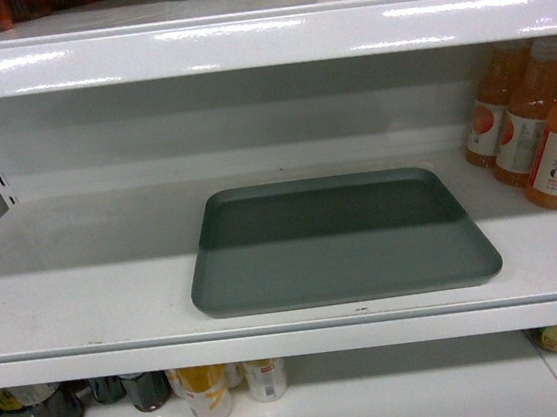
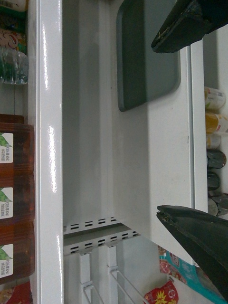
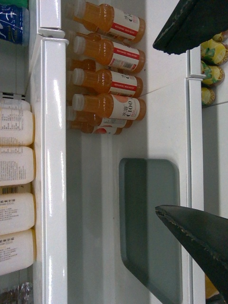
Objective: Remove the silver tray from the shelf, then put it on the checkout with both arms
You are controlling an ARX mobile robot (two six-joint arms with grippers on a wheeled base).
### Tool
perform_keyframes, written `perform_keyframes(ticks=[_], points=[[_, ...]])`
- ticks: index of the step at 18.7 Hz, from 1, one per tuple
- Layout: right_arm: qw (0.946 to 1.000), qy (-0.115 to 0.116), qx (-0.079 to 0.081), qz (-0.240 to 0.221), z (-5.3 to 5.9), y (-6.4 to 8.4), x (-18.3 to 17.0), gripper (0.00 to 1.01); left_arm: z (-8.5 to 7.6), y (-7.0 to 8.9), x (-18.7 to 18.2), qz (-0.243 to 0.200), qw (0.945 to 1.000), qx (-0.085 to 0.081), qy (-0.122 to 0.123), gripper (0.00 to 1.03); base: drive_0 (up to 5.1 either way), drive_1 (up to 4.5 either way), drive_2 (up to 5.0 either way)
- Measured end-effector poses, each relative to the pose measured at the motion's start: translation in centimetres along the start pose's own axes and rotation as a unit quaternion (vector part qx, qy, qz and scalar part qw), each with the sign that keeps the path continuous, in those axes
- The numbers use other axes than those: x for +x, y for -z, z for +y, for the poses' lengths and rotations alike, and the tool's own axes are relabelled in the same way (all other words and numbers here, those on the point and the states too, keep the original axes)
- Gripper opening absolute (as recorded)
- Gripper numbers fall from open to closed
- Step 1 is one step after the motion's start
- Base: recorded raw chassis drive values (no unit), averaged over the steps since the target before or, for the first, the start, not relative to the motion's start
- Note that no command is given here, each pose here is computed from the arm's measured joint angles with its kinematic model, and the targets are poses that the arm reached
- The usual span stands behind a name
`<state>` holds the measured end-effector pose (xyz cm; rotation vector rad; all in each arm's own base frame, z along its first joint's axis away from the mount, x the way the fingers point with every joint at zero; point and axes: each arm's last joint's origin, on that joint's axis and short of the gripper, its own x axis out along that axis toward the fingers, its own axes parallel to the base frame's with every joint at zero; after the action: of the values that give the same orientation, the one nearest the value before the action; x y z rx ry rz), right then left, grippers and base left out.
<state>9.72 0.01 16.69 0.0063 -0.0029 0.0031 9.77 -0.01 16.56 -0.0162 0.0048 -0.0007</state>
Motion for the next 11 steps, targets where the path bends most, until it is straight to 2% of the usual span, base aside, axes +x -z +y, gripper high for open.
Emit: perform_keyframes(ticks=[11], points=[[1.0000, 0.000, 0.000, 0.000, 0.00, 0.00, 0.00, 0.98, 0.00, 0.00, 0.00, 0.000, 1.0000, 0.000, 0.000, 0.98, 0.0, 0.00, 0.0]])
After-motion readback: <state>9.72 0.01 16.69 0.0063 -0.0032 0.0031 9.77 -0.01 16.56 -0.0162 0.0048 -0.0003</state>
